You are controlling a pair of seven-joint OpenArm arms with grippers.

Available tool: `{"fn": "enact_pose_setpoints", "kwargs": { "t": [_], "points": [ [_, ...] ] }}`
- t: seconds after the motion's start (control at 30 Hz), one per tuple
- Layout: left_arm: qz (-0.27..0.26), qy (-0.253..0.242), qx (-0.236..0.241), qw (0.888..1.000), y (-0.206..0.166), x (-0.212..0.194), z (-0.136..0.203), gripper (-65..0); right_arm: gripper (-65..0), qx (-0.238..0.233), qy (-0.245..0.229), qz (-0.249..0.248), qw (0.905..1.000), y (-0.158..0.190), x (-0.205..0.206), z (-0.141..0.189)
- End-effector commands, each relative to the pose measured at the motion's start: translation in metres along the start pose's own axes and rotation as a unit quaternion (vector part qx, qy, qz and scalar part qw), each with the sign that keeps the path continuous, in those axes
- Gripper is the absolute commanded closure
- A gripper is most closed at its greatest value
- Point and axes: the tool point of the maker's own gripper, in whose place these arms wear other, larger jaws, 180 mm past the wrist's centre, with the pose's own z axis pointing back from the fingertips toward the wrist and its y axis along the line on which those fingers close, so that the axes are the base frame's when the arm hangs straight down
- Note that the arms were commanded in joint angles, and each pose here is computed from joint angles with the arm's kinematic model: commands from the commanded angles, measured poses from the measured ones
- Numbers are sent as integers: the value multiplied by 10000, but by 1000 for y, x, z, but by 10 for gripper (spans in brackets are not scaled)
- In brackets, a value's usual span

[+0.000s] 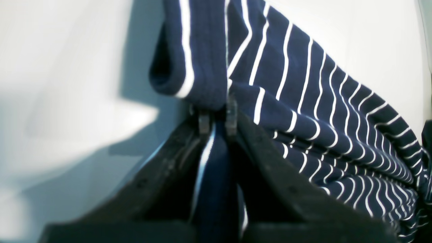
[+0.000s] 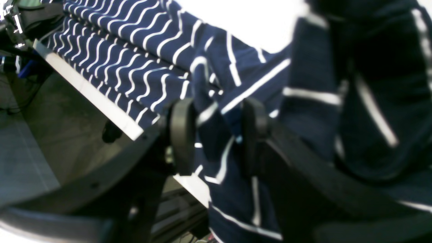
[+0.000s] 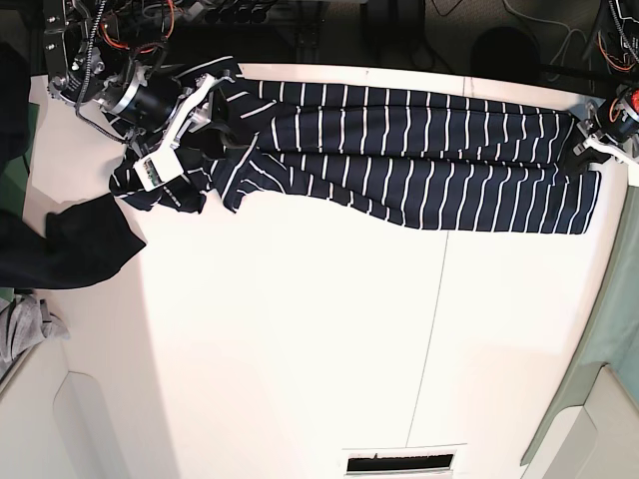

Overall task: Layout the t-shirt on the table in an organized manner, then fold the t-shirt properly
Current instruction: 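Grasp the shirt's other end with the left gripper and fold it toward the right gripper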

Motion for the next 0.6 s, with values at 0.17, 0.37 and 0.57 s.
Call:
{"fn": "enact_pose_setpoints", "kwargs": {
  "t": [0.17, 0.37, 0.57],
  "points": [
    [-324, -610, -34, 9976, -3, 40, 7, 0, -225, 35, -195, 42, 9998, 1, 11, 2],
    [-662, -763, 29, 9949, -1, 82, 14, 0, -225, 35, -195, 42, 9998, 1, 11, 2],
    [-1070, -851, 153, 9905, -1, 118, 19, 0, -225, 37, -199, 40, 9998, 1, 11, 2]
  ]
}}
